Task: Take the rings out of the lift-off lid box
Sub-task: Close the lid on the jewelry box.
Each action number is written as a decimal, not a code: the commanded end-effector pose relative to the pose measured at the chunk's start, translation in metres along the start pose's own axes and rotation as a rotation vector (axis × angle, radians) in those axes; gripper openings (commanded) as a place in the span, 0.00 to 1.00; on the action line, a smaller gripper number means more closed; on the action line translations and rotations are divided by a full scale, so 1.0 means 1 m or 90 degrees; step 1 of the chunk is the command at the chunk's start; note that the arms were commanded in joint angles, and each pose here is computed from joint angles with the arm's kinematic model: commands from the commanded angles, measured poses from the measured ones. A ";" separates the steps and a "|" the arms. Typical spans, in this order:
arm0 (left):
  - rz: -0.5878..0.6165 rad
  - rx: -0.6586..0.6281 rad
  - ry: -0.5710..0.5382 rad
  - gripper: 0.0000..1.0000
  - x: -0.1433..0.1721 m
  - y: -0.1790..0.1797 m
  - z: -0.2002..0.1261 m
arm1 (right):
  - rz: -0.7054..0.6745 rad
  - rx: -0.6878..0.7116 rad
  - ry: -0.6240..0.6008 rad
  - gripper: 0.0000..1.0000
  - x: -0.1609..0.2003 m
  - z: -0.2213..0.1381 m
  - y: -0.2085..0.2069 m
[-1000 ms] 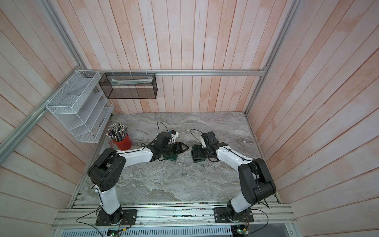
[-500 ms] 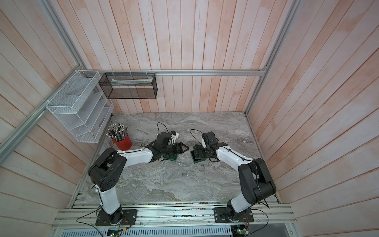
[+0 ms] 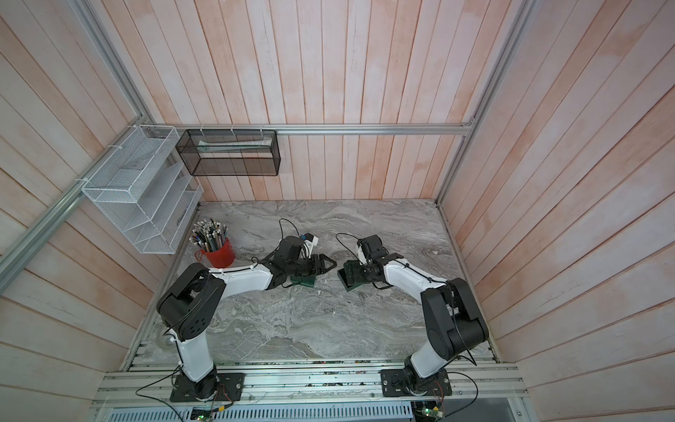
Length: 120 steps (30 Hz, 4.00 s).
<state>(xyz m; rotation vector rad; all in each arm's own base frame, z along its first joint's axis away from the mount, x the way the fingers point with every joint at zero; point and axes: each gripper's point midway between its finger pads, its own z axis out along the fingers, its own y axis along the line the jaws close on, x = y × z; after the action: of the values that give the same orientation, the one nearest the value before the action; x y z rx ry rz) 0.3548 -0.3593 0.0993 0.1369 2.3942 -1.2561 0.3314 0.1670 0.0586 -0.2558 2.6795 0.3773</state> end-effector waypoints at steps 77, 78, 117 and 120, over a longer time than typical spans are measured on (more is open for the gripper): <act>-0.021 -0.013 0.000 0.68 0.011 0.014 -0.007 | -0.062 0.027 -0.026 0.89 0.005 -0.005 0.027; -0.022 -0.014 -0.001 0.68 0.011 0.014 -0.008 | -0.062 0.027 -0.029 0.89 0.005 -0.005 0.028; -0.029 -0.018 0.010 0.68 0.014 0.019 -0.003 | -0.034 0.056 -0.046 0.90 0.032 0.006 0.031; -0.029 -0.018 0.012 0.68 0.016 0.019 -0.003 | -0.032 0.069 -0.053 0.90 0.037 0.007 0.029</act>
<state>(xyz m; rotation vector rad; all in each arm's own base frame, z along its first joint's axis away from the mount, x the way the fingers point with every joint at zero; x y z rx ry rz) 0.3443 -0.3487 0.0871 0.0966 2.4273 -1.2502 0.3044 0.2003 0.0506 -0.2991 2.5766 0.2694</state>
